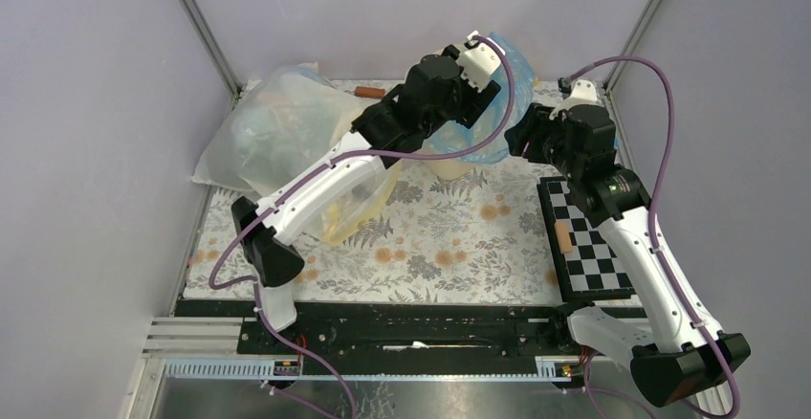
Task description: Put the trash bags into the trash bin
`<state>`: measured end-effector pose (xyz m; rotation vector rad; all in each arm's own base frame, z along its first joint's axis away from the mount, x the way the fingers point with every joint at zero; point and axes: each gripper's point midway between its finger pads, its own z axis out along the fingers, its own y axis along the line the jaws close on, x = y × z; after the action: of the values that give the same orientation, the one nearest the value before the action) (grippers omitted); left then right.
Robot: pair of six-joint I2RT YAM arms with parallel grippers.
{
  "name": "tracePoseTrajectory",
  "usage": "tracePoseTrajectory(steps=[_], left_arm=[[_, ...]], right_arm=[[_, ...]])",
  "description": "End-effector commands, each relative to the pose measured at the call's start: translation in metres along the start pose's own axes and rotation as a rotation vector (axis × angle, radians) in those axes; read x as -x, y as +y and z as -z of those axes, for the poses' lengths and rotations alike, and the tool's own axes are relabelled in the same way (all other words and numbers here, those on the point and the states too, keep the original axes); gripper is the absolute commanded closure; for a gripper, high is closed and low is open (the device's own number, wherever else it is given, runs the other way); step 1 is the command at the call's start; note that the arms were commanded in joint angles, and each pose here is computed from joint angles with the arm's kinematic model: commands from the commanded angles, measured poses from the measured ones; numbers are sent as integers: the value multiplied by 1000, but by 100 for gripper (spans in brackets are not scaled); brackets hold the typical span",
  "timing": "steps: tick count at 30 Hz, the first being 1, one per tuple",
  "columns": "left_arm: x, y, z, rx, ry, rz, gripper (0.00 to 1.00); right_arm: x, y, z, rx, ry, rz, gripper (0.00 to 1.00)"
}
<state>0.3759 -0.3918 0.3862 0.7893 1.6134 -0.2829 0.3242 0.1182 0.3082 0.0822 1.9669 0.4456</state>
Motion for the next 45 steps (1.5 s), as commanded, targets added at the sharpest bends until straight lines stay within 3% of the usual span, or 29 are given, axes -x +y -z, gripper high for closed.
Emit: tracePoseTrajectory(steps=[1, 7, 13, 18, 22, 27, 31, 34, 40, 45], left_arm=[[15, 30, -7, 89, -24, 8, 32], [-10, 42, -25, 107, 36, 15, 33], [-21, 47, -32, 103, 58, -2, 38], [-24, 64, -31, 172, 74, -18, 70], [-22, 85, -29, 193, 60, 47, 99], [-25, 115, -26, 183, 37, 171, 100], [-26, 145, -24, 183, 7, 269, 100], [-25, 167, -23, 168, -40, 371, 100], [-14, 197, -16, 69, -161, 559, 100], [-14, 195, -16, 6, -193, 635, 100]], right_arm=[[26, 3, 8, -4, -98, 21, 40], [38, 6, 8, 5, -146, 24, 28], [51, 9, 7, 5, -174, 14, 32], [54, 8, 9, -5, -189, 10, 42], [54, 7, 11, -7, -192, 9, 47], [56, 7, 12, -9, -199, 6, 56], [59, 6, 6, -27, -196, 7, 84], [66, 4, -5, -53, -194, 15, 99], [101, 5, -30, -108, -236, 44, 100], [126, 25, -62, -59, -226, 67, 100]])
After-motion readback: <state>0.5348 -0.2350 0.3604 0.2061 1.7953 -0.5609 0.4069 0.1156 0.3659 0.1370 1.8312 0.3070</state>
